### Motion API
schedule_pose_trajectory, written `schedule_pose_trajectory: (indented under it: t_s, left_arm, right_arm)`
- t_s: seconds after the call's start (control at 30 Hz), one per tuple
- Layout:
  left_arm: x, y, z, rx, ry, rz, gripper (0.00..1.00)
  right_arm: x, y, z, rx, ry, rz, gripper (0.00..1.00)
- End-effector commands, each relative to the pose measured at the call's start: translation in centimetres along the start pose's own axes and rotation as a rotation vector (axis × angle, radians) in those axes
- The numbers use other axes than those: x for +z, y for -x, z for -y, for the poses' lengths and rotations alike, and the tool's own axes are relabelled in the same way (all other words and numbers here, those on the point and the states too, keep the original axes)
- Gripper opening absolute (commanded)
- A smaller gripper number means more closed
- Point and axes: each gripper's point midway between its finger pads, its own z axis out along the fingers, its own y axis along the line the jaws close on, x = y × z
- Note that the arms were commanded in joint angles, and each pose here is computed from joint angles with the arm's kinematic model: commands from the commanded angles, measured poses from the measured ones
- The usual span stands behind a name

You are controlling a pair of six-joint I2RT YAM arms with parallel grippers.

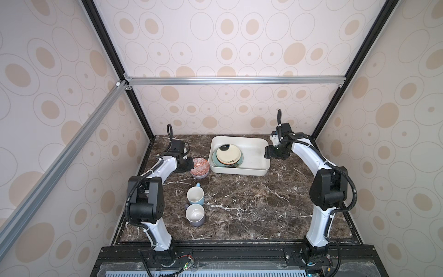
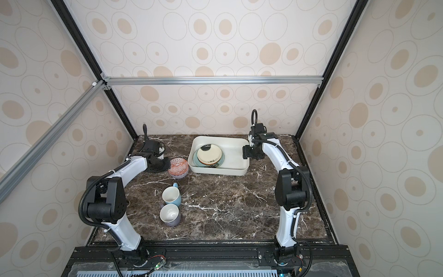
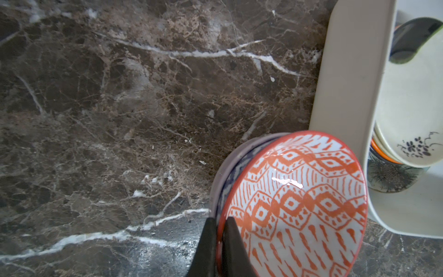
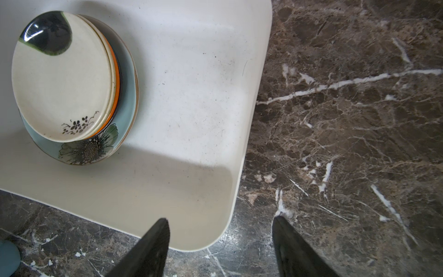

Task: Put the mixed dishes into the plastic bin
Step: 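Close the left gripper on the orange-patterned bowl rim, then lift the orange-patterned bowl with the left gripper and carry it over the bin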

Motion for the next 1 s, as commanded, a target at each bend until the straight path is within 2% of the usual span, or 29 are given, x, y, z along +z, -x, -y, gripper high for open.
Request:
schedule_pose_trajectory:
  t_s: [0.0,0.13,0.57,0.97]
  left_arm:
    - [-0.5,1.1,0.8,0.032,-0.018,0.011,0.05]
    - [-0.8,1.5,1.1,0.034,-0.027,0.017,0.00]
    - [-2.6,3.4,2.2,0.041,-0.059,0.058,0.00]
    - [-4.5,4.7,2.0,0.057,-0.035,0.100,0.00]
  right_arm:
    - [-1.5,0.0,-0.5,-0.002,0.003,0.022,0.71]
    - [-1.6,0.0,-0.6,0.000,0.010,0.024,0.71]
    - [-2.1,0.0,-0.8,0.006,0.022,0.034,0.71]
    - [-3.1,0.2,-0.7,0.009,0.011,0.050,0.70]
